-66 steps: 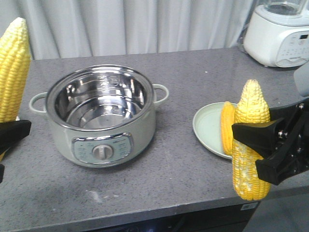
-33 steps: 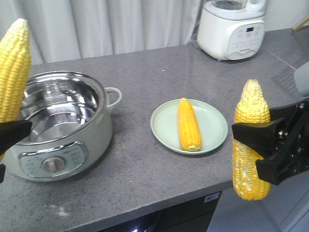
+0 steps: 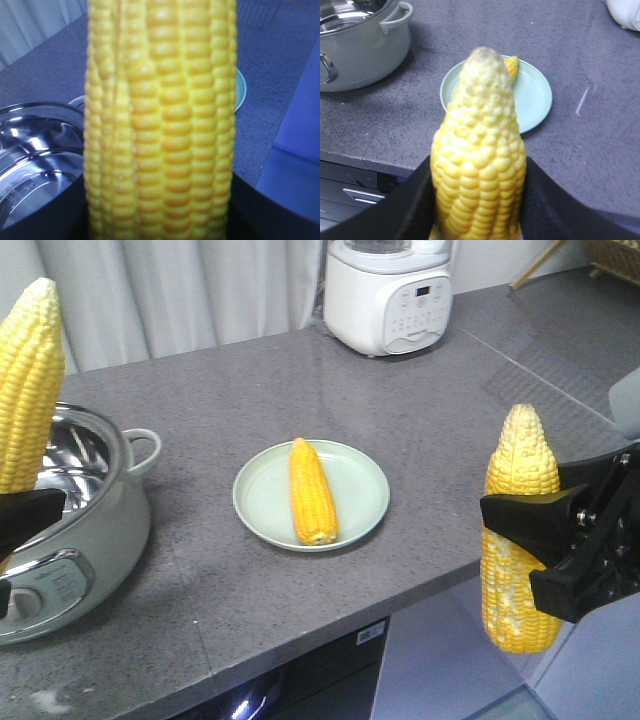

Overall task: Distribute corn equally
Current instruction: 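Turn the base away from the pot while holding a cob in each gripper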

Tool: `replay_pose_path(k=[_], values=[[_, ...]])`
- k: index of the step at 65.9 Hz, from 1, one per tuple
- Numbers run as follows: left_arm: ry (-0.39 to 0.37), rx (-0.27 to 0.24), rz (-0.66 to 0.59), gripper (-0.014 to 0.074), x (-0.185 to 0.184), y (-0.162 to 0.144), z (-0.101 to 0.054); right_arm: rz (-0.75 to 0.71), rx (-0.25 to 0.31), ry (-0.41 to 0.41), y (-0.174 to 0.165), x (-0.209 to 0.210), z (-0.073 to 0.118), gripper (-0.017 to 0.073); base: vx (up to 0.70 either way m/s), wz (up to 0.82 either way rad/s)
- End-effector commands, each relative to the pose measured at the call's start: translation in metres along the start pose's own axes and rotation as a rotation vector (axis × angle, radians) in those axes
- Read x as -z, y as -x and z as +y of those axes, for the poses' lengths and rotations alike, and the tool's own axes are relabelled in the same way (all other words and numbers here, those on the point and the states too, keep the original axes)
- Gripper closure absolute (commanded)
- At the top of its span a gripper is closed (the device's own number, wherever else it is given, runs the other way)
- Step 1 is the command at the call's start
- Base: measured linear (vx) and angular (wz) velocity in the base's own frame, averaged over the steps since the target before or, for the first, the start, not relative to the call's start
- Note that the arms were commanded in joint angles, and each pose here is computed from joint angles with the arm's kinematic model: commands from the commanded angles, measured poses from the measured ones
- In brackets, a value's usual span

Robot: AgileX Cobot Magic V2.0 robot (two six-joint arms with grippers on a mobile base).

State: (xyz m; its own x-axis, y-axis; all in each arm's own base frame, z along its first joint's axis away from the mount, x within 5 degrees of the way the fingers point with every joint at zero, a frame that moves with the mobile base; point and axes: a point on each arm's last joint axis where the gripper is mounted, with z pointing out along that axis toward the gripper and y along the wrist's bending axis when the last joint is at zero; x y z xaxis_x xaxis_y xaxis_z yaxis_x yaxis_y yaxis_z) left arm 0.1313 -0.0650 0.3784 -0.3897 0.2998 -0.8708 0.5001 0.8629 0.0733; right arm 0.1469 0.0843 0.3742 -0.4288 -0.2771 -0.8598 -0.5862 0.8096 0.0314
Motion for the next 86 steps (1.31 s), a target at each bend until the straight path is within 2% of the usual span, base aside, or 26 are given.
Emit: replay_pose_path(k=[1, 86], values=[[0.010, 0.014, -0.094, 0.0295, 0.0060, 0.0122, 0.0011, -0.099, 0.002, -0.016, 0.0129, 0.0080, -0.0001, 0.0332, -0.02, -0.25], [0.010, 0.014, -0.094, 0.0295, 0.0060, 0.0122, 0.0011, -0.099, 0.002, -0.016, 0.0129, 0.0080, -0.0001, 0.0332, -0.04, -0.27]])
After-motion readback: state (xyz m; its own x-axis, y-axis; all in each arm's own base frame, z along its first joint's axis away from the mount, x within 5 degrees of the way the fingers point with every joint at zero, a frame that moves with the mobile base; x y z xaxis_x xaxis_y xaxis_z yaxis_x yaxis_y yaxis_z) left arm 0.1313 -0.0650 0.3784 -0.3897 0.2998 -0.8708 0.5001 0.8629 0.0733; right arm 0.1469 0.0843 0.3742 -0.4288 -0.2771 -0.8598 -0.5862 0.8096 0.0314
